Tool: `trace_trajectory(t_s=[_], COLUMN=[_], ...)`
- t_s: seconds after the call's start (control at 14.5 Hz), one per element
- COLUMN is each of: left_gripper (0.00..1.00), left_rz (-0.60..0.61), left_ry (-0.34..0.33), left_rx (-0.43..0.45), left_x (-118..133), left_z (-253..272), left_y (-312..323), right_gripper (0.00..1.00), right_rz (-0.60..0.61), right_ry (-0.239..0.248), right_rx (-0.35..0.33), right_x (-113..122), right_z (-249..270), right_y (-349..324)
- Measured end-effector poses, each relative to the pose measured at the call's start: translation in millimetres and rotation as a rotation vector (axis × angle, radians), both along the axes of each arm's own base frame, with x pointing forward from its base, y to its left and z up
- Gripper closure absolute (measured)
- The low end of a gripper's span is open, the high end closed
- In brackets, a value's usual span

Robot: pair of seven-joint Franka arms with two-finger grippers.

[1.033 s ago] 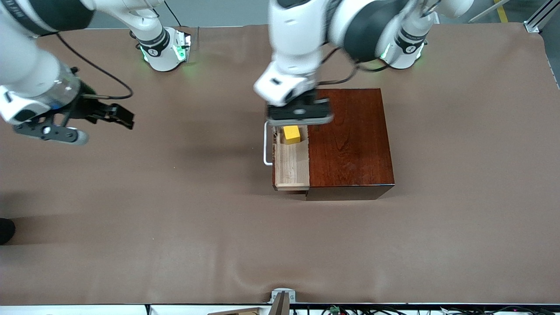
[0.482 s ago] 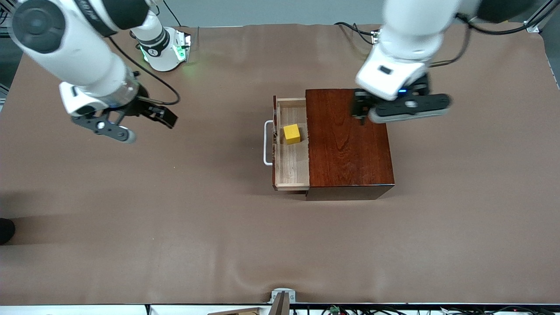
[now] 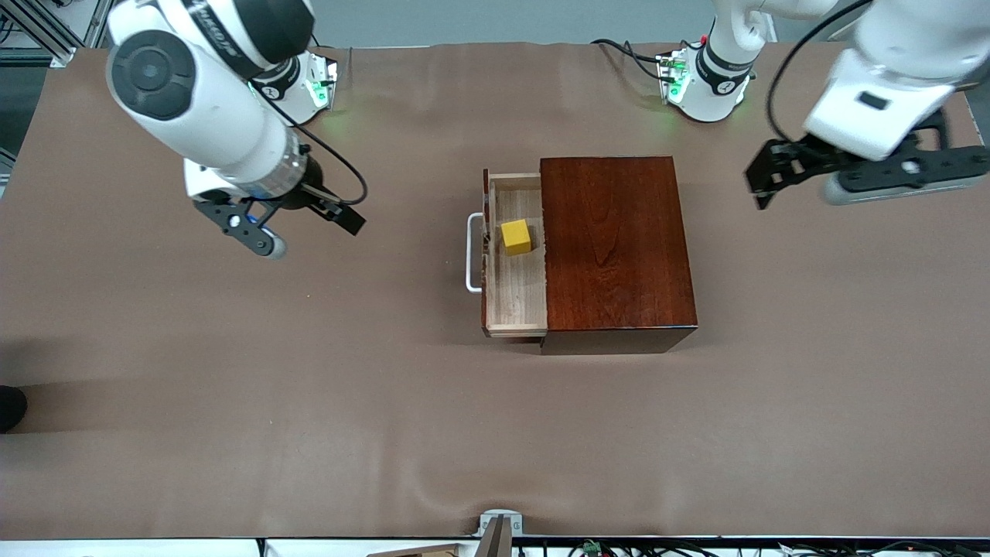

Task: Open drawer, take yellow block, close drawer

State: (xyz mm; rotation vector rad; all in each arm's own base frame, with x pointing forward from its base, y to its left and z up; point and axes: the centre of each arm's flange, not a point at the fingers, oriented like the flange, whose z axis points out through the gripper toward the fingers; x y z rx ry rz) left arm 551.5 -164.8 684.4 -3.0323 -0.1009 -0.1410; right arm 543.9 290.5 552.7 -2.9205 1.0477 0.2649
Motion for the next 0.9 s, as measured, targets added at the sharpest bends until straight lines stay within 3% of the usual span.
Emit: trace_trajectory(t_s=[0.28, 0.9], left_gripper=[0.0, 0.0], left_rz=[-0.031, -0.09], left_ry=[0.021, 0.085], left_rx=[-0.009, -0.067], left_x=[0.2, -0.9], left_z=[1.9, -25.6], left_y=[45.5, 97.8], right_gripper=[0.0, 0.0], right_rz=[-0.218, -0.517], right_ry=[0.019, 0.052], right_rx=[0.027, -0.011], right_x=[-5.7, -29.4], right_z=[-20.0, -88.5], right_y=[48.3, 146.5])
